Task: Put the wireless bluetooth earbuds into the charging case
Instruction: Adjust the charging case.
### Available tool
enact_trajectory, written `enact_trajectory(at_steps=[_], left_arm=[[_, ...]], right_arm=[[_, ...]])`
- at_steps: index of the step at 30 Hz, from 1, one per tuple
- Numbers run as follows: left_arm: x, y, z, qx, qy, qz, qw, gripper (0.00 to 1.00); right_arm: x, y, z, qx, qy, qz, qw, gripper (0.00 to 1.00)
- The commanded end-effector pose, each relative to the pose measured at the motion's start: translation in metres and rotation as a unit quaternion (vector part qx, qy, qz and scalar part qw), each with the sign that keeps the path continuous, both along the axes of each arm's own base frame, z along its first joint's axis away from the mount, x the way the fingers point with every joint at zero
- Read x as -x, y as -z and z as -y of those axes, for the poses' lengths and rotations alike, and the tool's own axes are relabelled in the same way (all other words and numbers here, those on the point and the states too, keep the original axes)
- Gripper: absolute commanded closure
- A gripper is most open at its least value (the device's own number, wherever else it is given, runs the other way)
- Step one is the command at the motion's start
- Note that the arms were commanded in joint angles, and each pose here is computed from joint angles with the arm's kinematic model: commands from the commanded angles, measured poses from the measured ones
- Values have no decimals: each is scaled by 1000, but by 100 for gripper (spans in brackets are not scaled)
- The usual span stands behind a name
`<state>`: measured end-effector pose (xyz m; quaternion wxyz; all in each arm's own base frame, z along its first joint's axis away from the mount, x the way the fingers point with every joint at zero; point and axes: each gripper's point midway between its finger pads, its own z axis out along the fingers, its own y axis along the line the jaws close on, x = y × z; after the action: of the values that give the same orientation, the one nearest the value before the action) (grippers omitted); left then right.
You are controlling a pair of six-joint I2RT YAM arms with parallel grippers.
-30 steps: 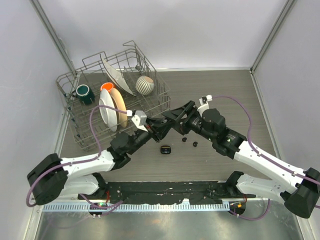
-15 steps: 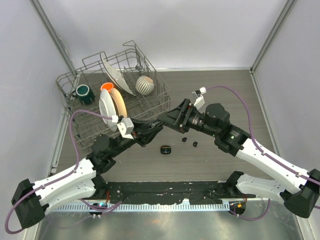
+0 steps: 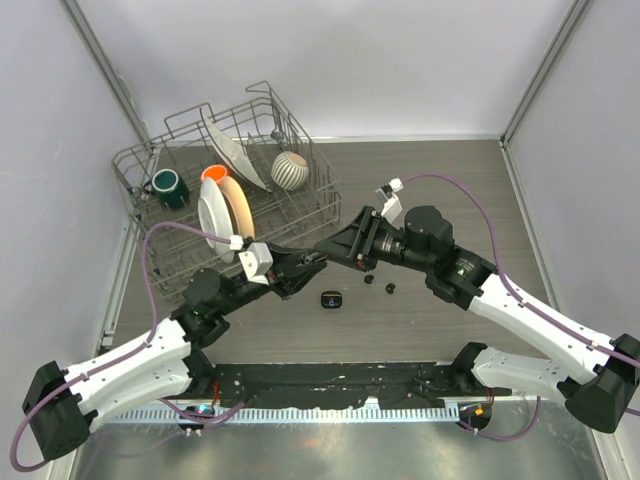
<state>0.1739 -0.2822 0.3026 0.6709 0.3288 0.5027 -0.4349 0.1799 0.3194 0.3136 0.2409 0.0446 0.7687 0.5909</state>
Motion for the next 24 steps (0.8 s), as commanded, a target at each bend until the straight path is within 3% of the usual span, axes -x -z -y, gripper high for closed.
enact_trajectory(at_steps=[1, 4, 5, 6, 8, 10, 12, 18, 24], left_arm=[[3, -7, -2, -3, 4, 42, 999, 100], [3, -6, -4, -2, -2, 47, 999, 100], [0, -7, -5, -1, -10, 45, 999, 100], [-2, -9, -6, 5, -15, 41, 999, 99], [-4, -11, -9, 13, -25, 41, 999, 88], [-6, -15, -13, 30, -36, 43, 998, 79], [-7, -20, -17, 51, -46, 51, 996, 76], [-2, -35, -25, 108, -51, 101, 988, 72], [0, -34, -22, 107, -40, 98, 989, 68]], right_arm=[[8, -31, -3, -37, -20, 23, 999, 57], [8, -28, -4, -40, -21, 17, 999, 73], [8, -25, -4, -42, -20, 9, 999, 85], [9, -25, -5, -48, -23, 5, 999, 89], [9, -25, -7, -68, -23, -5, 997, 99], [9, -29, -8, -88, -24, -8, 996, 99], [8, -27, -9, -106, -21, -23, 994, 99], [2, -19, -8, -132, -1, -42, 990, 99], [1, -28, -16, -147, -16, -42, 988, 99]])
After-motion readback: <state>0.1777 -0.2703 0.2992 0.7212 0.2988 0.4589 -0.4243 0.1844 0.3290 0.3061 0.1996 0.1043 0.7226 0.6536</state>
